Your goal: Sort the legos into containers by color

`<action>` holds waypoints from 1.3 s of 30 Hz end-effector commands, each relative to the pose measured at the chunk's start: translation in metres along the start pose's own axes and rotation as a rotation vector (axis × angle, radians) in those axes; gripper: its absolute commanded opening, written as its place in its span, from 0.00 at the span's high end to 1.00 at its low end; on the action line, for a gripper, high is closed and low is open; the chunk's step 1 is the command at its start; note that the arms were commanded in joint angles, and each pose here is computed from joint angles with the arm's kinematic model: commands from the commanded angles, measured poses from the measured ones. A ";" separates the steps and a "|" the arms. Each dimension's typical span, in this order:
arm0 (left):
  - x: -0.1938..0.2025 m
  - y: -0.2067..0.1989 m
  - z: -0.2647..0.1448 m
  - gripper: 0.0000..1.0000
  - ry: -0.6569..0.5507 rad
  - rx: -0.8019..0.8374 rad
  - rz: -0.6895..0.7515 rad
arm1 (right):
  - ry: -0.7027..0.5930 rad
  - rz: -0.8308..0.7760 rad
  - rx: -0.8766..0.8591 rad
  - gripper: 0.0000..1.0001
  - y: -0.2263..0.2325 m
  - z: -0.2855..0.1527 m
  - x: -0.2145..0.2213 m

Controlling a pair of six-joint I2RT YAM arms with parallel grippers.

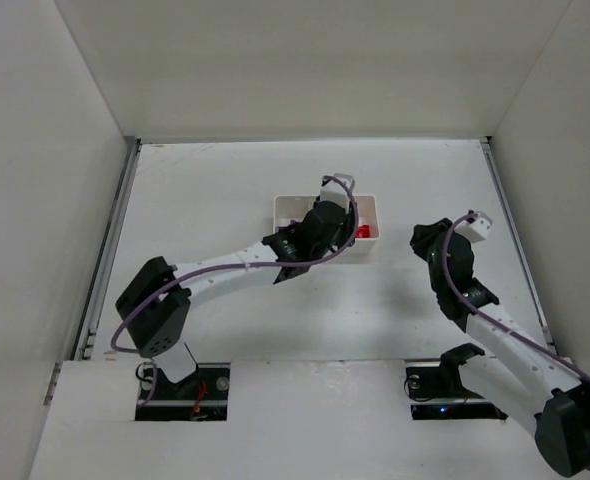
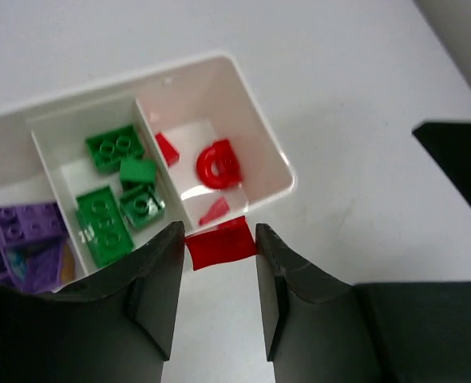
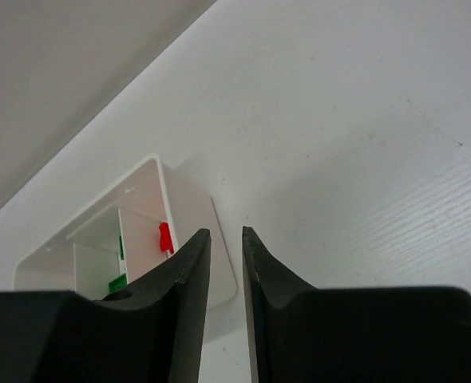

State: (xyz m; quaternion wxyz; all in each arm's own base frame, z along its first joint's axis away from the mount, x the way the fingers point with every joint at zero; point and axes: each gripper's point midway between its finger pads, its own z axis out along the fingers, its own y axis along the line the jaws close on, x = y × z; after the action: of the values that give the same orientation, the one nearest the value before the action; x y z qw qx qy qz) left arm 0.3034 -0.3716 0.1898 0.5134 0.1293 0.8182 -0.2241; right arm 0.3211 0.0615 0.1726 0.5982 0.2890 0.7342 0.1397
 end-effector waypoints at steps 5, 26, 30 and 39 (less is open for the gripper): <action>-0.022 -0.007 0.062 0.70 -0.012 0.028 0.013 | -0.067 0.123 -0.052 0.64 0.007 -0.005 -0.023; -0.069 0.029 0.002 0.00 -0.137 -0.060 -0.041 | -0.096 0.134 -0.062 0.37 0.004 -0.009 -0.030; -0.074 0.071 -0.050 0.00 -0.202 -0.132 -0.116 | -0.105 0.144 -0.058 0.33 0.000 -0.009 -0.033; -0.003 0.218 -0.157 0.00 -0.236 -0.546 -0.351 | -0.093 0.114 -0.017 0.00 -0.008 0.000 -0.026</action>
State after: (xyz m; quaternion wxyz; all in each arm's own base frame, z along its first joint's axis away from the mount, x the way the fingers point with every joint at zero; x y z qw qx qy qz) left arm 0.2923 -0.1595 0.2408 0.6027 -0.0967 0.7743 -0.1670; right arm 0.3159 0.0419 0.1770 0.6080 0.3306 0.7035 0.1614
